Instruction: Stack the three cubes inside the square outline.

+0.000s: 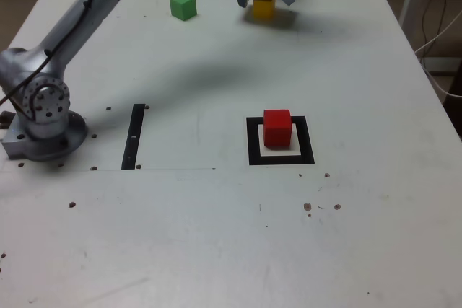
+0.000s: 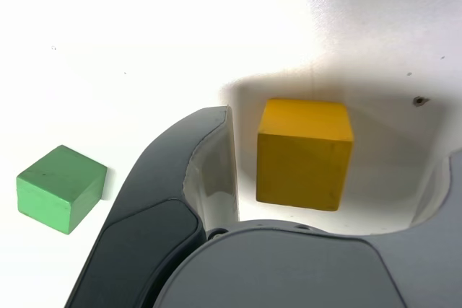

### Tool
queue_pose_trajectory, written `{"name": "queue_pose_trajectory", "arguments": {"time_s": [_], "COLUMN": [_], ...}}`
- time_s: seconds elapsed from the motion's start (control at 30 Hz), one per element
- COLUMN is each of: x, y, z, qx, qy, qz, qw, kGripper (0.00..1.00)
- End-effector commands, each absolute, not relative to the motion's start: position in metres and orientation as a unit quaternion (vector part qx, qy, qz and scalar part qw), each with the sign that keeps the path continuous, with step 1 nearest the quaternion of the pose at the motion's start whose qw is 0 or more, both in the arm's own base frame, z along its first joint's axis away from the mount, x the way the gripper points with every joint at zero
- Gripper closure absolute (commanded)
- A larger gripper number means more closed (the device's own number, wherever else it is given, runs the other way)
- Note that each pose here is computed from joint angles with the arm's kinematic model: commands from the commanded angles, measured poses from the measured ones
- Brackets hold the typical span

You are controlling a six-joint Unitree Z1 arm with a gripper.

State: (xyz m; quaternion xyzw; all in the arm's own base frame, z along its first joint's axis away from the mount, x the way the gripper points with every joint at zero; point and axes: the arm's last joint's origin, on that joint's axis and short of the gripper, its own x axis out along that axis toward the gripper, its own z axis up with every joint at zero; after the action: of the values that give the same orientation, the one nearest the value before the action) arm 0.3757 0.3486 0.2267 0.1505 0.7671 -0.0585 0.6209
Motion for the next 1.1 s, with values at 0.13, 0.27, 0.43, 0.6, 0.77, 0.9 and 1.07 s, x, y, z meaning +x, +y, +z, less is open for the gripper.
{"name": "queue_pose_trajectory", "arguments": {"time_s": [0.13,0.27,0.43,0.6,0.77,0.9,1.07], "x": [0.3776,0.379,0.3802,0.3808,0.3828,0.383,0.3829], "y": [0.347,0.3462,0.3449,0.3439,0.3415,0.3404,0.3401], "z": [0.2215,0.2193,0.2179,0.2185,0.2206,0.2205,0.2206], "qx": [0.145,0.143,0.139,0.139,0.145,0.145,0.146], "qy": [0.772,0.773,0.774,0.774,0.773,0.773,0.774], "qz": [-0.063,-0.062,-0.06,-0.058,-0.06,-0.063,-0.065], "qw": [0.616,0.615,0.615,0.615,0.615,0.614,0.613], "kGripper": [0.11,0.16,0.3,0.48,0.63,0.66,0.67]}}
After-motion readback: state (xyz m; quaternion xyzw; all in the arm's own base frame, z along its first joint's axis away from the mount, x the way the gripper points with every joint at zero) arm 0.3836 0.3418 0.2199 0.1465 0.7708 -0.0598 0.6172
